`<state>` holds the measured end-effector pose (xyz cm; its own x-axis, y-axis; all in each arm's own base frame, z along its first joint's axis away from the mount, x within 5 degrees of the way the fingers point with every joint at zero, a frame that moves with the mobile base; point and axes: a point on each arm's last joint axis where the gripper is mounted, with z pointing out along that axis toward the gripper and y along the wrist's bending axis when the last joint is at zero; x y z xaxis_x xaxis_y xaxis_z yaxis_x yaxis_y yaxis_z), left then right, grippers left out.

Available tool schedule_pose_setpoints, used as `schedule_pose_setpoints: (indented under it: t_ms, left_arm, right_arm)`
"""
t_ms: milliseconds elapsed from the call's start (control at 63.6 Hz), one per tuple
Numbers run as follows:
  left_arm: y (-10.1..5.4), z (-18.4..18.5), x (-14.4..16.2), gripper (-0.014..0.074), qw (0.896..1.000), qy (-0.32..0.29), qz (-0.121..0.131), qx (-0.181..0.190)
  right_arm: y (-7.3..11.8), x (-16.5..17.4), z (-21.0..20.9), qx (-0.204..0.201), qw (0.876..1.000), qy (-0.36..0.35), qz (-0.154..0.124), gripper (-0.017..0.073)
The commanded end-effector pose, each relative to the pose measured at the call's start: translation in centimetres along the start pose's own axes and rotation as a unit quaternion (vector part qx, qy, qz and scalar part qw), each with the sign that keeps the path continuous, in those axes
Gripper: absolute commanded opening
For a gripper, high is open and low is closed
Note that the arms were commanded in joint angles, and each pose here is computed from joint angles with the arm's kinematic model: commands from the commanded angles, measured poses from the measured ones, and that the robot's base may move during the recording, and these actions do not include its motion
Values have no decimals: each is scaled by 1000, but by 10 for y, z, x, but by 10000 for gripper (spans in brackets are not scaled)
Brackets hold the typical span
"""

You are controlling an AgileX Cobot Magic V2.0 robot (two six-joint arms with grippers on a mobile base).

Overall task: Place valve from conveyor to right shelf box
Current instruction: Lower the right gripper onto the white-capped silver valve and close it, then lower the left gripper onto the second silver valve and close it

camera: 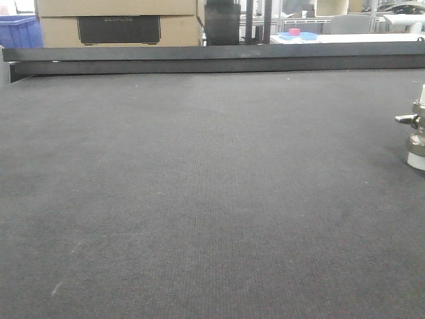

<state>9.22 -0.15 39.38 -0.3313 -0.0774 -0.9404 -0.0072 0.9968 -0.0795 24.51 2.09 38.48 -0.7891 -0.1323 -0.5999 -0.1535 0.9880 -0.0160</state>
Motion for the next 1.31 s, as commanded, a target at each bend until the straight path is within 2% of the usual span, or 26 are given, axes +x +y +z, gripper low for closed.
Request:
schedule_pose_setpoints:
  t_ms: [0,173,425,755,1007,1133,1290]
  left_arm:
    - [-1,-1,-3,599,1000,-6,-3,3]
    - [0,-1,-3,599,1000,-7,-1,1]
    - [0,-1,-3,599,1000,-7,4,-4]
    - [1,-1,-3,599,1000,-7,8,-7]
    - [1,-1,-3,599,1000,-7,8,-7]
    - [1,-1,-3,599,1000,-7,8,-7]
    - [1,-1,-3,599,1000,-7,8,-7]
  right_arm:
    - [-1,-8,16,0,999,41,-13,568]
    - [-2,-11,63,-10,994,107,-16,568]
    - [0,-14,117,-15,990,138,-19,568]
    - [-1,-11,168,-16,987,160,-15,568]
    - [-2,-9,181,-16,985,169,-15,558]
    - [-2,-9,181,-16,986,167,-15,419]
    - [-2,-9,181,-16,986,167,-15,30]
